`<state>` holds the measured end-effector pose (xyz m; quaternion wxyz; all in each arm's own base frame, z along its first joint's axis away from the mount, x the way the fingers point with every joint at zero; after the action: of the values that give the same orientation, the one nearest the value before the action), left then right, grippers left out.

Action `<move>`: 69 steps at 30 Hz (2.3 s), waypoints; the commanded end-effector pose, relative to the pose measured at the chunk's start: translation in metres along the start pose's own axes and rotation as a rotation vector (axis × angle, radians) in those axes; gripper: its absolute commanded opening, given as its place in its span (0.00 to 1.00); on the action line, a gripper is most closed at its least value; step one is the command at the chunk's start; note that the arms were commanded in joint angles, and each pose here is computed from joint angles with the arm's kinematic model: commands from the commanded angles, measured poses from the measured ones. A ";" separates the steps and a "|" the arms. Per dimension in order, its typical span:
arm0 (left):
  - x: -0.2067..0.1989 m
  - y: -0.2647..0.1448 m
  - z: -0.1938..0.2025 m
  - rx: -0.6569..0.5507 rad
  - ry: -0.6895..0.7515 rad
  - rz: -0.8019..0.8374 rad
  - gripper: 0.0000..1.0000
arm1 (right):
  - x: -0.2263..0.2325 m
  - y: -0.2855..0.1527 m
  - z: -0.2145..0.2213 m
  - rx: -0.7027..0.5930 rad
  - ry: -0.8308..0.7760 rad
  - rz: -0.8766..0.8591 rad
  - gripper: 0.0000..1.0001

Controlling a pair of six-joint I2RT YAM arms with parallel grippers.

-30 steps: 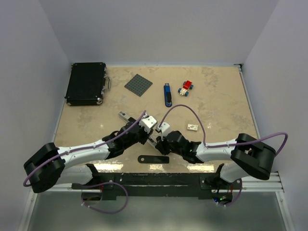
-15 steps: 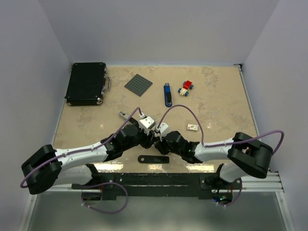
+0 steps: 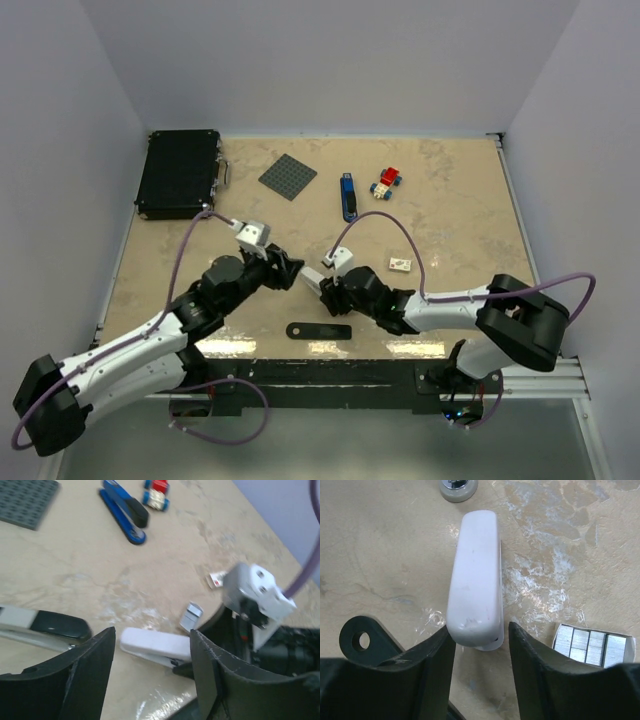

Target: Load the staples into the stapler

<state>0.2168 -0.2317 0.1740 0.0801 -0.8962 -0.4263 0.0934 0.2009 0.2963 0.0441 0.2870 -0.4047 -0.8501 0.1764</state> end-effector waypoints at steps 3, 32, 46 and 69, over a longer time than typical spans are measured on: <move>0.056 -0.025 -0.032 -0.090 -0.049 -0.269 0.70 | 0.017 -0.018 -0.025 0.015 0.045 -0.017 0.65; 0.126 -0.089 -0.062 -0.170 0.210 -0.675 0.74 | 0.009 -0.008 -0.030 0.332 -0.060 0.260 0.19; 0.125 -0.088 -0.063 -0.173 0.200 -0.671 0.75 | -0.013 0.007 0.035 0.455 -0.032 0.268 0.04; 0.154 -0.079 -0.077 -0.142 -0.140 -0.629 1.00 | -0.060 -0.047 -0.218 -0.120 0.236 0.330 0.90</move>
<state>0.2632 -0.0694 0.2267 0.0645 -0.6935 -0.7167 0.0351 0.3175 0.2915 0.1643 0.3183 -0.5239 -0.7584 0.2216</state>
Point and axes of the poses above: each gripper's point midway between its finger pads, its own y axis out along the fingers, its own x axis along the line the jaws close on, z = x × y, the point moved 1 cm from there along -y, back along the fingers, and after that the axes turned 15 degrees about y, right-handed, at the moved point
